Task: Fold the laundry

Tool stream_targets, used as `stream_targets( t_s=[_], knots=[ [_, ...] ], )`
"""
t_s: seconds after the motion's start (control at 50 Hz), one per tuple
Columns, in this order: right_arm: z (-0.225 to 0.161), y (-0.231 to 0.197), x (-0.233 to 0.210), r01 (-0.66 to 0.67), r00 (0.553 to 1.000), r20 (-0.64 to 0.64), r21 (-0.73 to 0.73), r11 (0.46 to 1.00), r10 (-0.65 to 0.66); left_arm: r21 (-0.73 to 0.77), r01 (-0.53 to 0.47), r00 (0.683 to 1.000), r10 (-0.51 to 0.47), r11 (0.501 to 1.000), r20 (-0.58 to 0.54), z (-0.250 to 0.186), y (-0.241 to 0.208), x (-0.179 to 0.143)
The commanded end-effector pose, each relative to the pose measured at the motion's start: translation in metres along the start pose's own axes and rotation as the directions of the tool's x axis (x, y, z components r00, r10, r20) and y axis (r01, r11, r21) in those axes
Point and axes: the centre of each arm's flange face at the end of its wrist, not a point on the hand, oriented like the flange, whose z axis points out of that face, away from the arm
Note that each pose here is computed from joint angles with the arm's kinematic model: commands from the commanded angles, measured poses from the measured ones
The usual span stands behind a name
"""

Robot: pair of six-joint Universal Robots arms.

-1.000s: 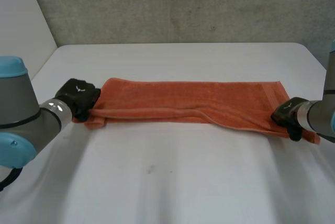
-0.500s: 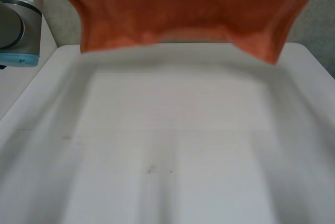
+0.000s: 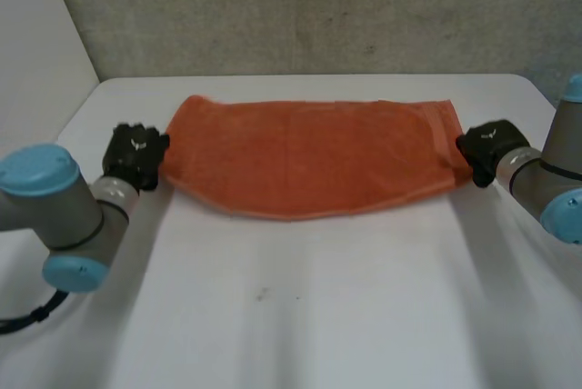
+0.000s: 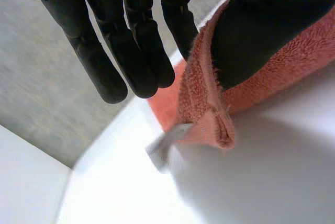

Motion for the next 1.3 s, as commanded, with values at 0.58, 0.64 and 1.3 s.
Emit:
stream_targets(
  t_s=[0.58,0.64,1.3],
  knots=[
    [-0.074,0.036,0.024,0.264,0.963,0.132,-0.305,0.915,-0.234,-0.226,-0.153,0.978,0.114,0.962,-0.175,-0.074,-0.017,-0.019],
    [-0.067,0.034,0.027,0.202,0.979,0.068,-0.277,0.939,-0.19,-0.205,-0.154,0.98,0.123,0.967,-0.156,-0.067,-0.014,-0.019],
    [-0.068,0.044,0.014,0.122,0.992,0.069,-0.276,0.953,-0.107,-0.379,0.069,0.992,-0.103,0.923,-0.069,-0.084,0.003,-0.044]
  ],
)
